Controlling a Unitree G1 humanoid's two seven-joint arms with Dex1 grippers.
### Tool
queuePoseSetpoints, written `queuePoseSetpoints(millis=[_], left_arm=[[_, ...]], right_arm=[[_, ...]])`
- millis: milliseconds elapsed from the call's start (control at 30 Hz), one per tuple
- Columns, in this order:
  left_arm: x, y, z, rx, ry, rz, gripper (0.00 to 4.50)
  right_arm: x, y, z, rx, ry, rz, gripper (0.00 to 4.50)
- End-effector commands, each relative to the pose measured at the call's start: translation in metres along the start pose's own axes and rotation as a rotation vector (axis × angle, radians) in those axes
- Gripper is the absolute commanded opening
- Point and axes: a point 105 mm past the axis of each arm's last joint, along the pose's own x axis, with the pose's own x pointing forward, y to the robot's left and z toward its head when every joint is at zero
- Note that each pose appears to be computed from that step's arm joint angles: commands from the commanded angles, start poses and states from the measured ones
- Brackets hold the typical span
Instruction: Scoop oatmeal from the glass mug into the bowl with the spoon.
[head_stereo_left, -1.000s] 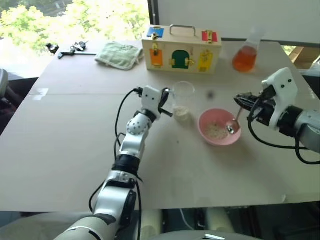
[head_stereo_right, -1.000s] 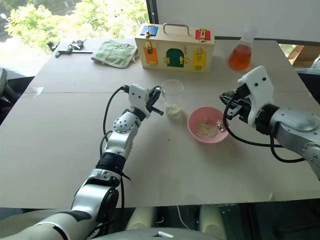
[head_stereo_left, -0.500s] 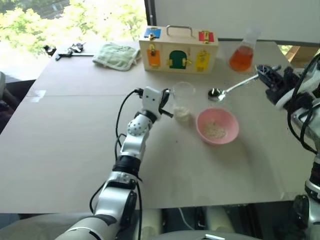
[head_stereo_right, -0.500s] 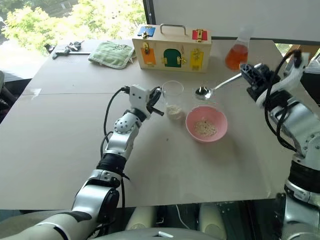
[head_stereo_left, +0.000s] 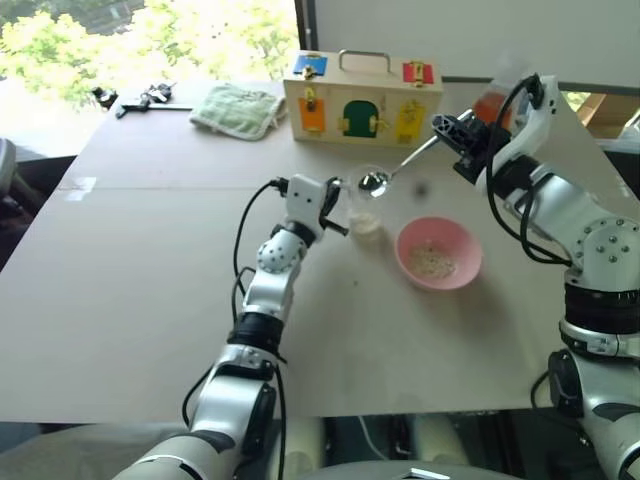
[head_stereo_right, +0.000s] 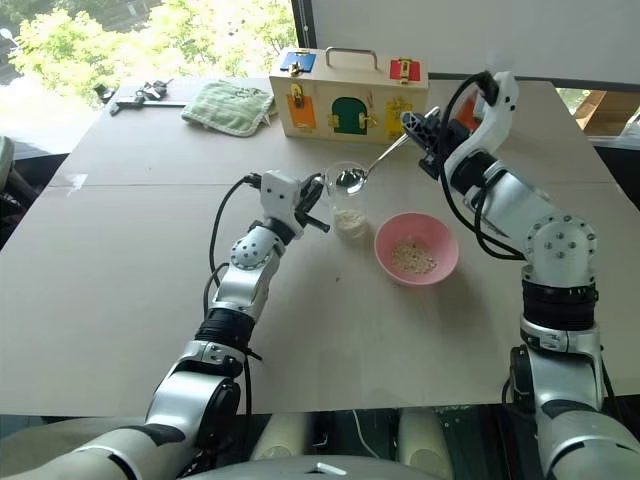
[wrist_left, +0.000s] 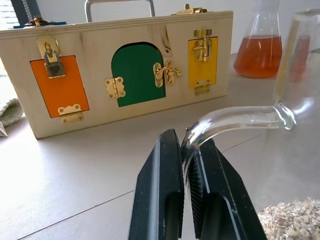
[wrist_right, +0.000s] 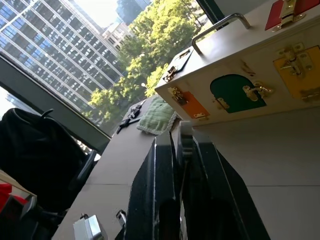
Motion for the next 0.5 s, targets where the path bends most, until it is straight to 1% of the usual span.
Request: queuePoseSetpoints(millis=[33,100,267,400,500], left_arm=[[-0.001,0.000,0.015,0.014,-0.057,0.006,0.01],[-0.002,0.000,0.014,0.013,-0.056,0.007,0.00],[-0.002,-0.001,0.013,0.002,-0.056,0.009,0.00],[-0.003,0.000,0.013,-0.001,-0.056,0.011,0.00],[-0.007,0.005,0.011,0.005,-0.052,0.014,0.00]], right_arm=[[0.000,0.003,0.011,-0.053,-0.036,0.014,0.35],[0.001,0.005,0.015,-0.058,-0.048,0.019,1.12],[-0.002,0.013,0.024,-0.067,-0.076,0.061,3.38],[-0.017,0.011,0.030,-0.075,-0.085,0.097,3.38],[-0.043,0.015,0.021,-0.047,-0.041,0.189,3.38]])
